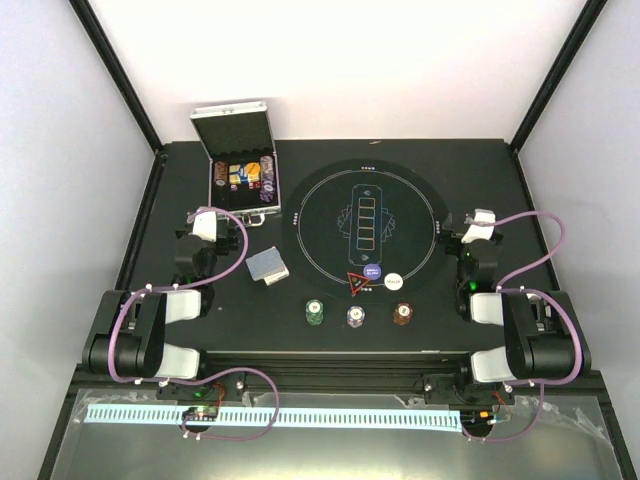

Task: Distribute texas hold em gaming equipment

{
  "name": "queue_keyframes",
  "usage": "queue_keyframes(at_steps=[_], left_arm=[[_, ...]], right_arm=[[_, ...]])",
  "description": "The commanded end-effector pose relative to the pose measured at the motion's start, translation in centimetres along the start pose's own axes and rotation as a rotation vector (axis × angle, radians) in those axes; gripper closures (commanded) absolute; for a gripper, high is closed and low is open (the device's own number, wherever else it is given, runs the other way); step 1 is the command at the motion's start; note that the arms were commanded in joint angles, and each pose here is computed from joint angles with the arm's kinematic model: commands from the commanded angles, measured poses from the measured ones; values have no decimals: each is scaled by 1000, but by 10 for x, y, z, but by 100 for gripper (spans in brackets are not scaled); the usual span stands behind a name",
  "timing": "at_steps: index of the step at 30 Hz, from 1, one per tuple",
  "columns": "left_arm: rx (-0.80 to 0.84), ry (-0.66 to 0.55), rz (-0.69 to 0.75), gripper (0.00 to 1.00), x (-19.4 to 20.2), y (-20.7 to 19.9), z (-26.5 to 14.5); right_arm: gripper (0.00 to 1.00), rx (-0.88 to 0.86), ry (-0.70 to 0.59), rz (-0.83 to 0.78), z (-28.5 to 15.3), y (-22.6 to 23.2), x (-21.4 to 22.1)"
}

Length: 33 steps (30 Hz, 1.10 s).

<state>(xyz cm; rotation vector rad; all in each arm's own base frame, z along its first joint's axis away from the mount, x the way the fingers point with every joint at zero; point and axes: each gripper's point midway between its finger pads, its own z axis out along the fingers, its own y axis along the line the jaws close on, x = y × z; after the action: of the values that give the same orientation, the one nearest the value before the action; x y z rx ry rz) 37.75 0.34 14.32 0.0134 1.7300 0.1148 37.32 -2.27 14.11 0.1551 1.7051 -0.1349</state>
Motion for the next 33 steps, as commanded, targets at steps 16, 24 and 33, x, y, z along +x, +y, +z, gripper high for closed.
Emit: queue_keyframes(at_steps=[16,24,33], left_arm=[[46,-6,-41,1,-23,1,10],[241,287,46,1,-43,-17,19],[476,450,10,1,-81,-14,-14]], right_arm=[[0,134,-53,69,-3,-23,-40],[0,243,-156,144,-34,-46,-130],[0,-48,151,402,-32,13,-127]])
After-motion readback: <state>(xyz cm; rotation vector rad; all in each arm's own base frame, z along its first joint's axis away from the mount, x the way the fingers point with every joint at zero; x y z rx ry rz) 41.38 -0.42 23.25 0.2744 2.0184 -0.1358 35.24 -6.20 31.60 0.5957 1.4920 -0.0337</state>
